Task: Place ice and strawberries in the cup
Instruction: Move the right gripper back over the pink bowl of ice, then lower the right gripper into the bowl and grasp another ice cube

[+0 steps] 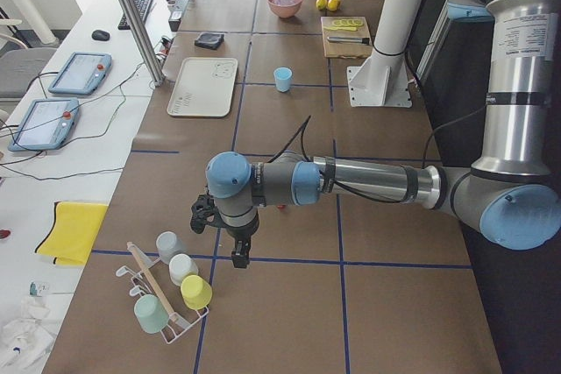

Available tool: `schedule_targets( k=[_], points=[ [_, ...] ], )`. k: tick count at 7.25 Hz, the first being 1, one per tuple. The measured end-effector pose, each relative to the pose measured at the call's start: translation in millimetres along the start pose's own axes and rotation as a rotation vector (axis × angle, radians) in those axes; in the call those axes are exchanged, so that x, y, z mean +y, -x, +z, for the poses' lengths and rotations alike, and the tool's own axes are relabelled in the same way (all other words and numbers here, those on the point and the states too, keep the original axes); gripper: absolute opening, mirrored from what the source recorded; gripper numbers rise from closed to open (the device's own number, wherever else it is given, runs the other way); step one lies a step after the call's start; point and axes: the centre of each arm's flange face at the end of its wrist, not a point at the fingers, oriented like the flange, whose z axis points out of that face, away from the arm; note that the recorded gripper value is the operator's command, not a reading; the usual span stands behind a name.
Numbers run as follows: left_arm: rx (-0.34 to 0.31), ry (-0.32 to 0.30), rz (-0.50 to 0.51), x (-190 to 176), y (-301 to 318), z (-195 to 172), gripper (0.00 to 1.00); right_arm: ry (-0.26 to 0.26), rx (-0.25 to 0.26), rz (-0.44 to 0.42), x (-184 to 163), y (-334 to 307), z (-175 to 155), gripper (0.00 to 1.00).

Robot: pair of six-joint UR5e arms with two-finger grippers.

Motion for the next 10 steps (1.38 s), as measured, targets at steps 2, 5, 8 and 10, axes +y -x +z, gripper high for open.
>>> schedule_targets(
  k=[2, 5, 8, 10],
  points=[
    [0.000, -0.001, 0.001, 0, -1, -1, 1.00, 0.012, -0.009, 0.035, 4, -7, 13, 0.99],
    [0.000, -0.003, 0.003, -1, -1, -1, 1.00, 0.034, -0.016, 0.042, 11, -6, 22, 0.99],
    [0.000, -0.003, 0.003, -1, -1, -1, 1.00, 0.078, -0.022, 0.028, 16, 1, 42, 0.98],
    [0.000, -0.003, 0.003, -1, -1, -1, 1.00, 0.088, -0.023, 0.026, 17, 2, 47, 0.83]
  ],
)
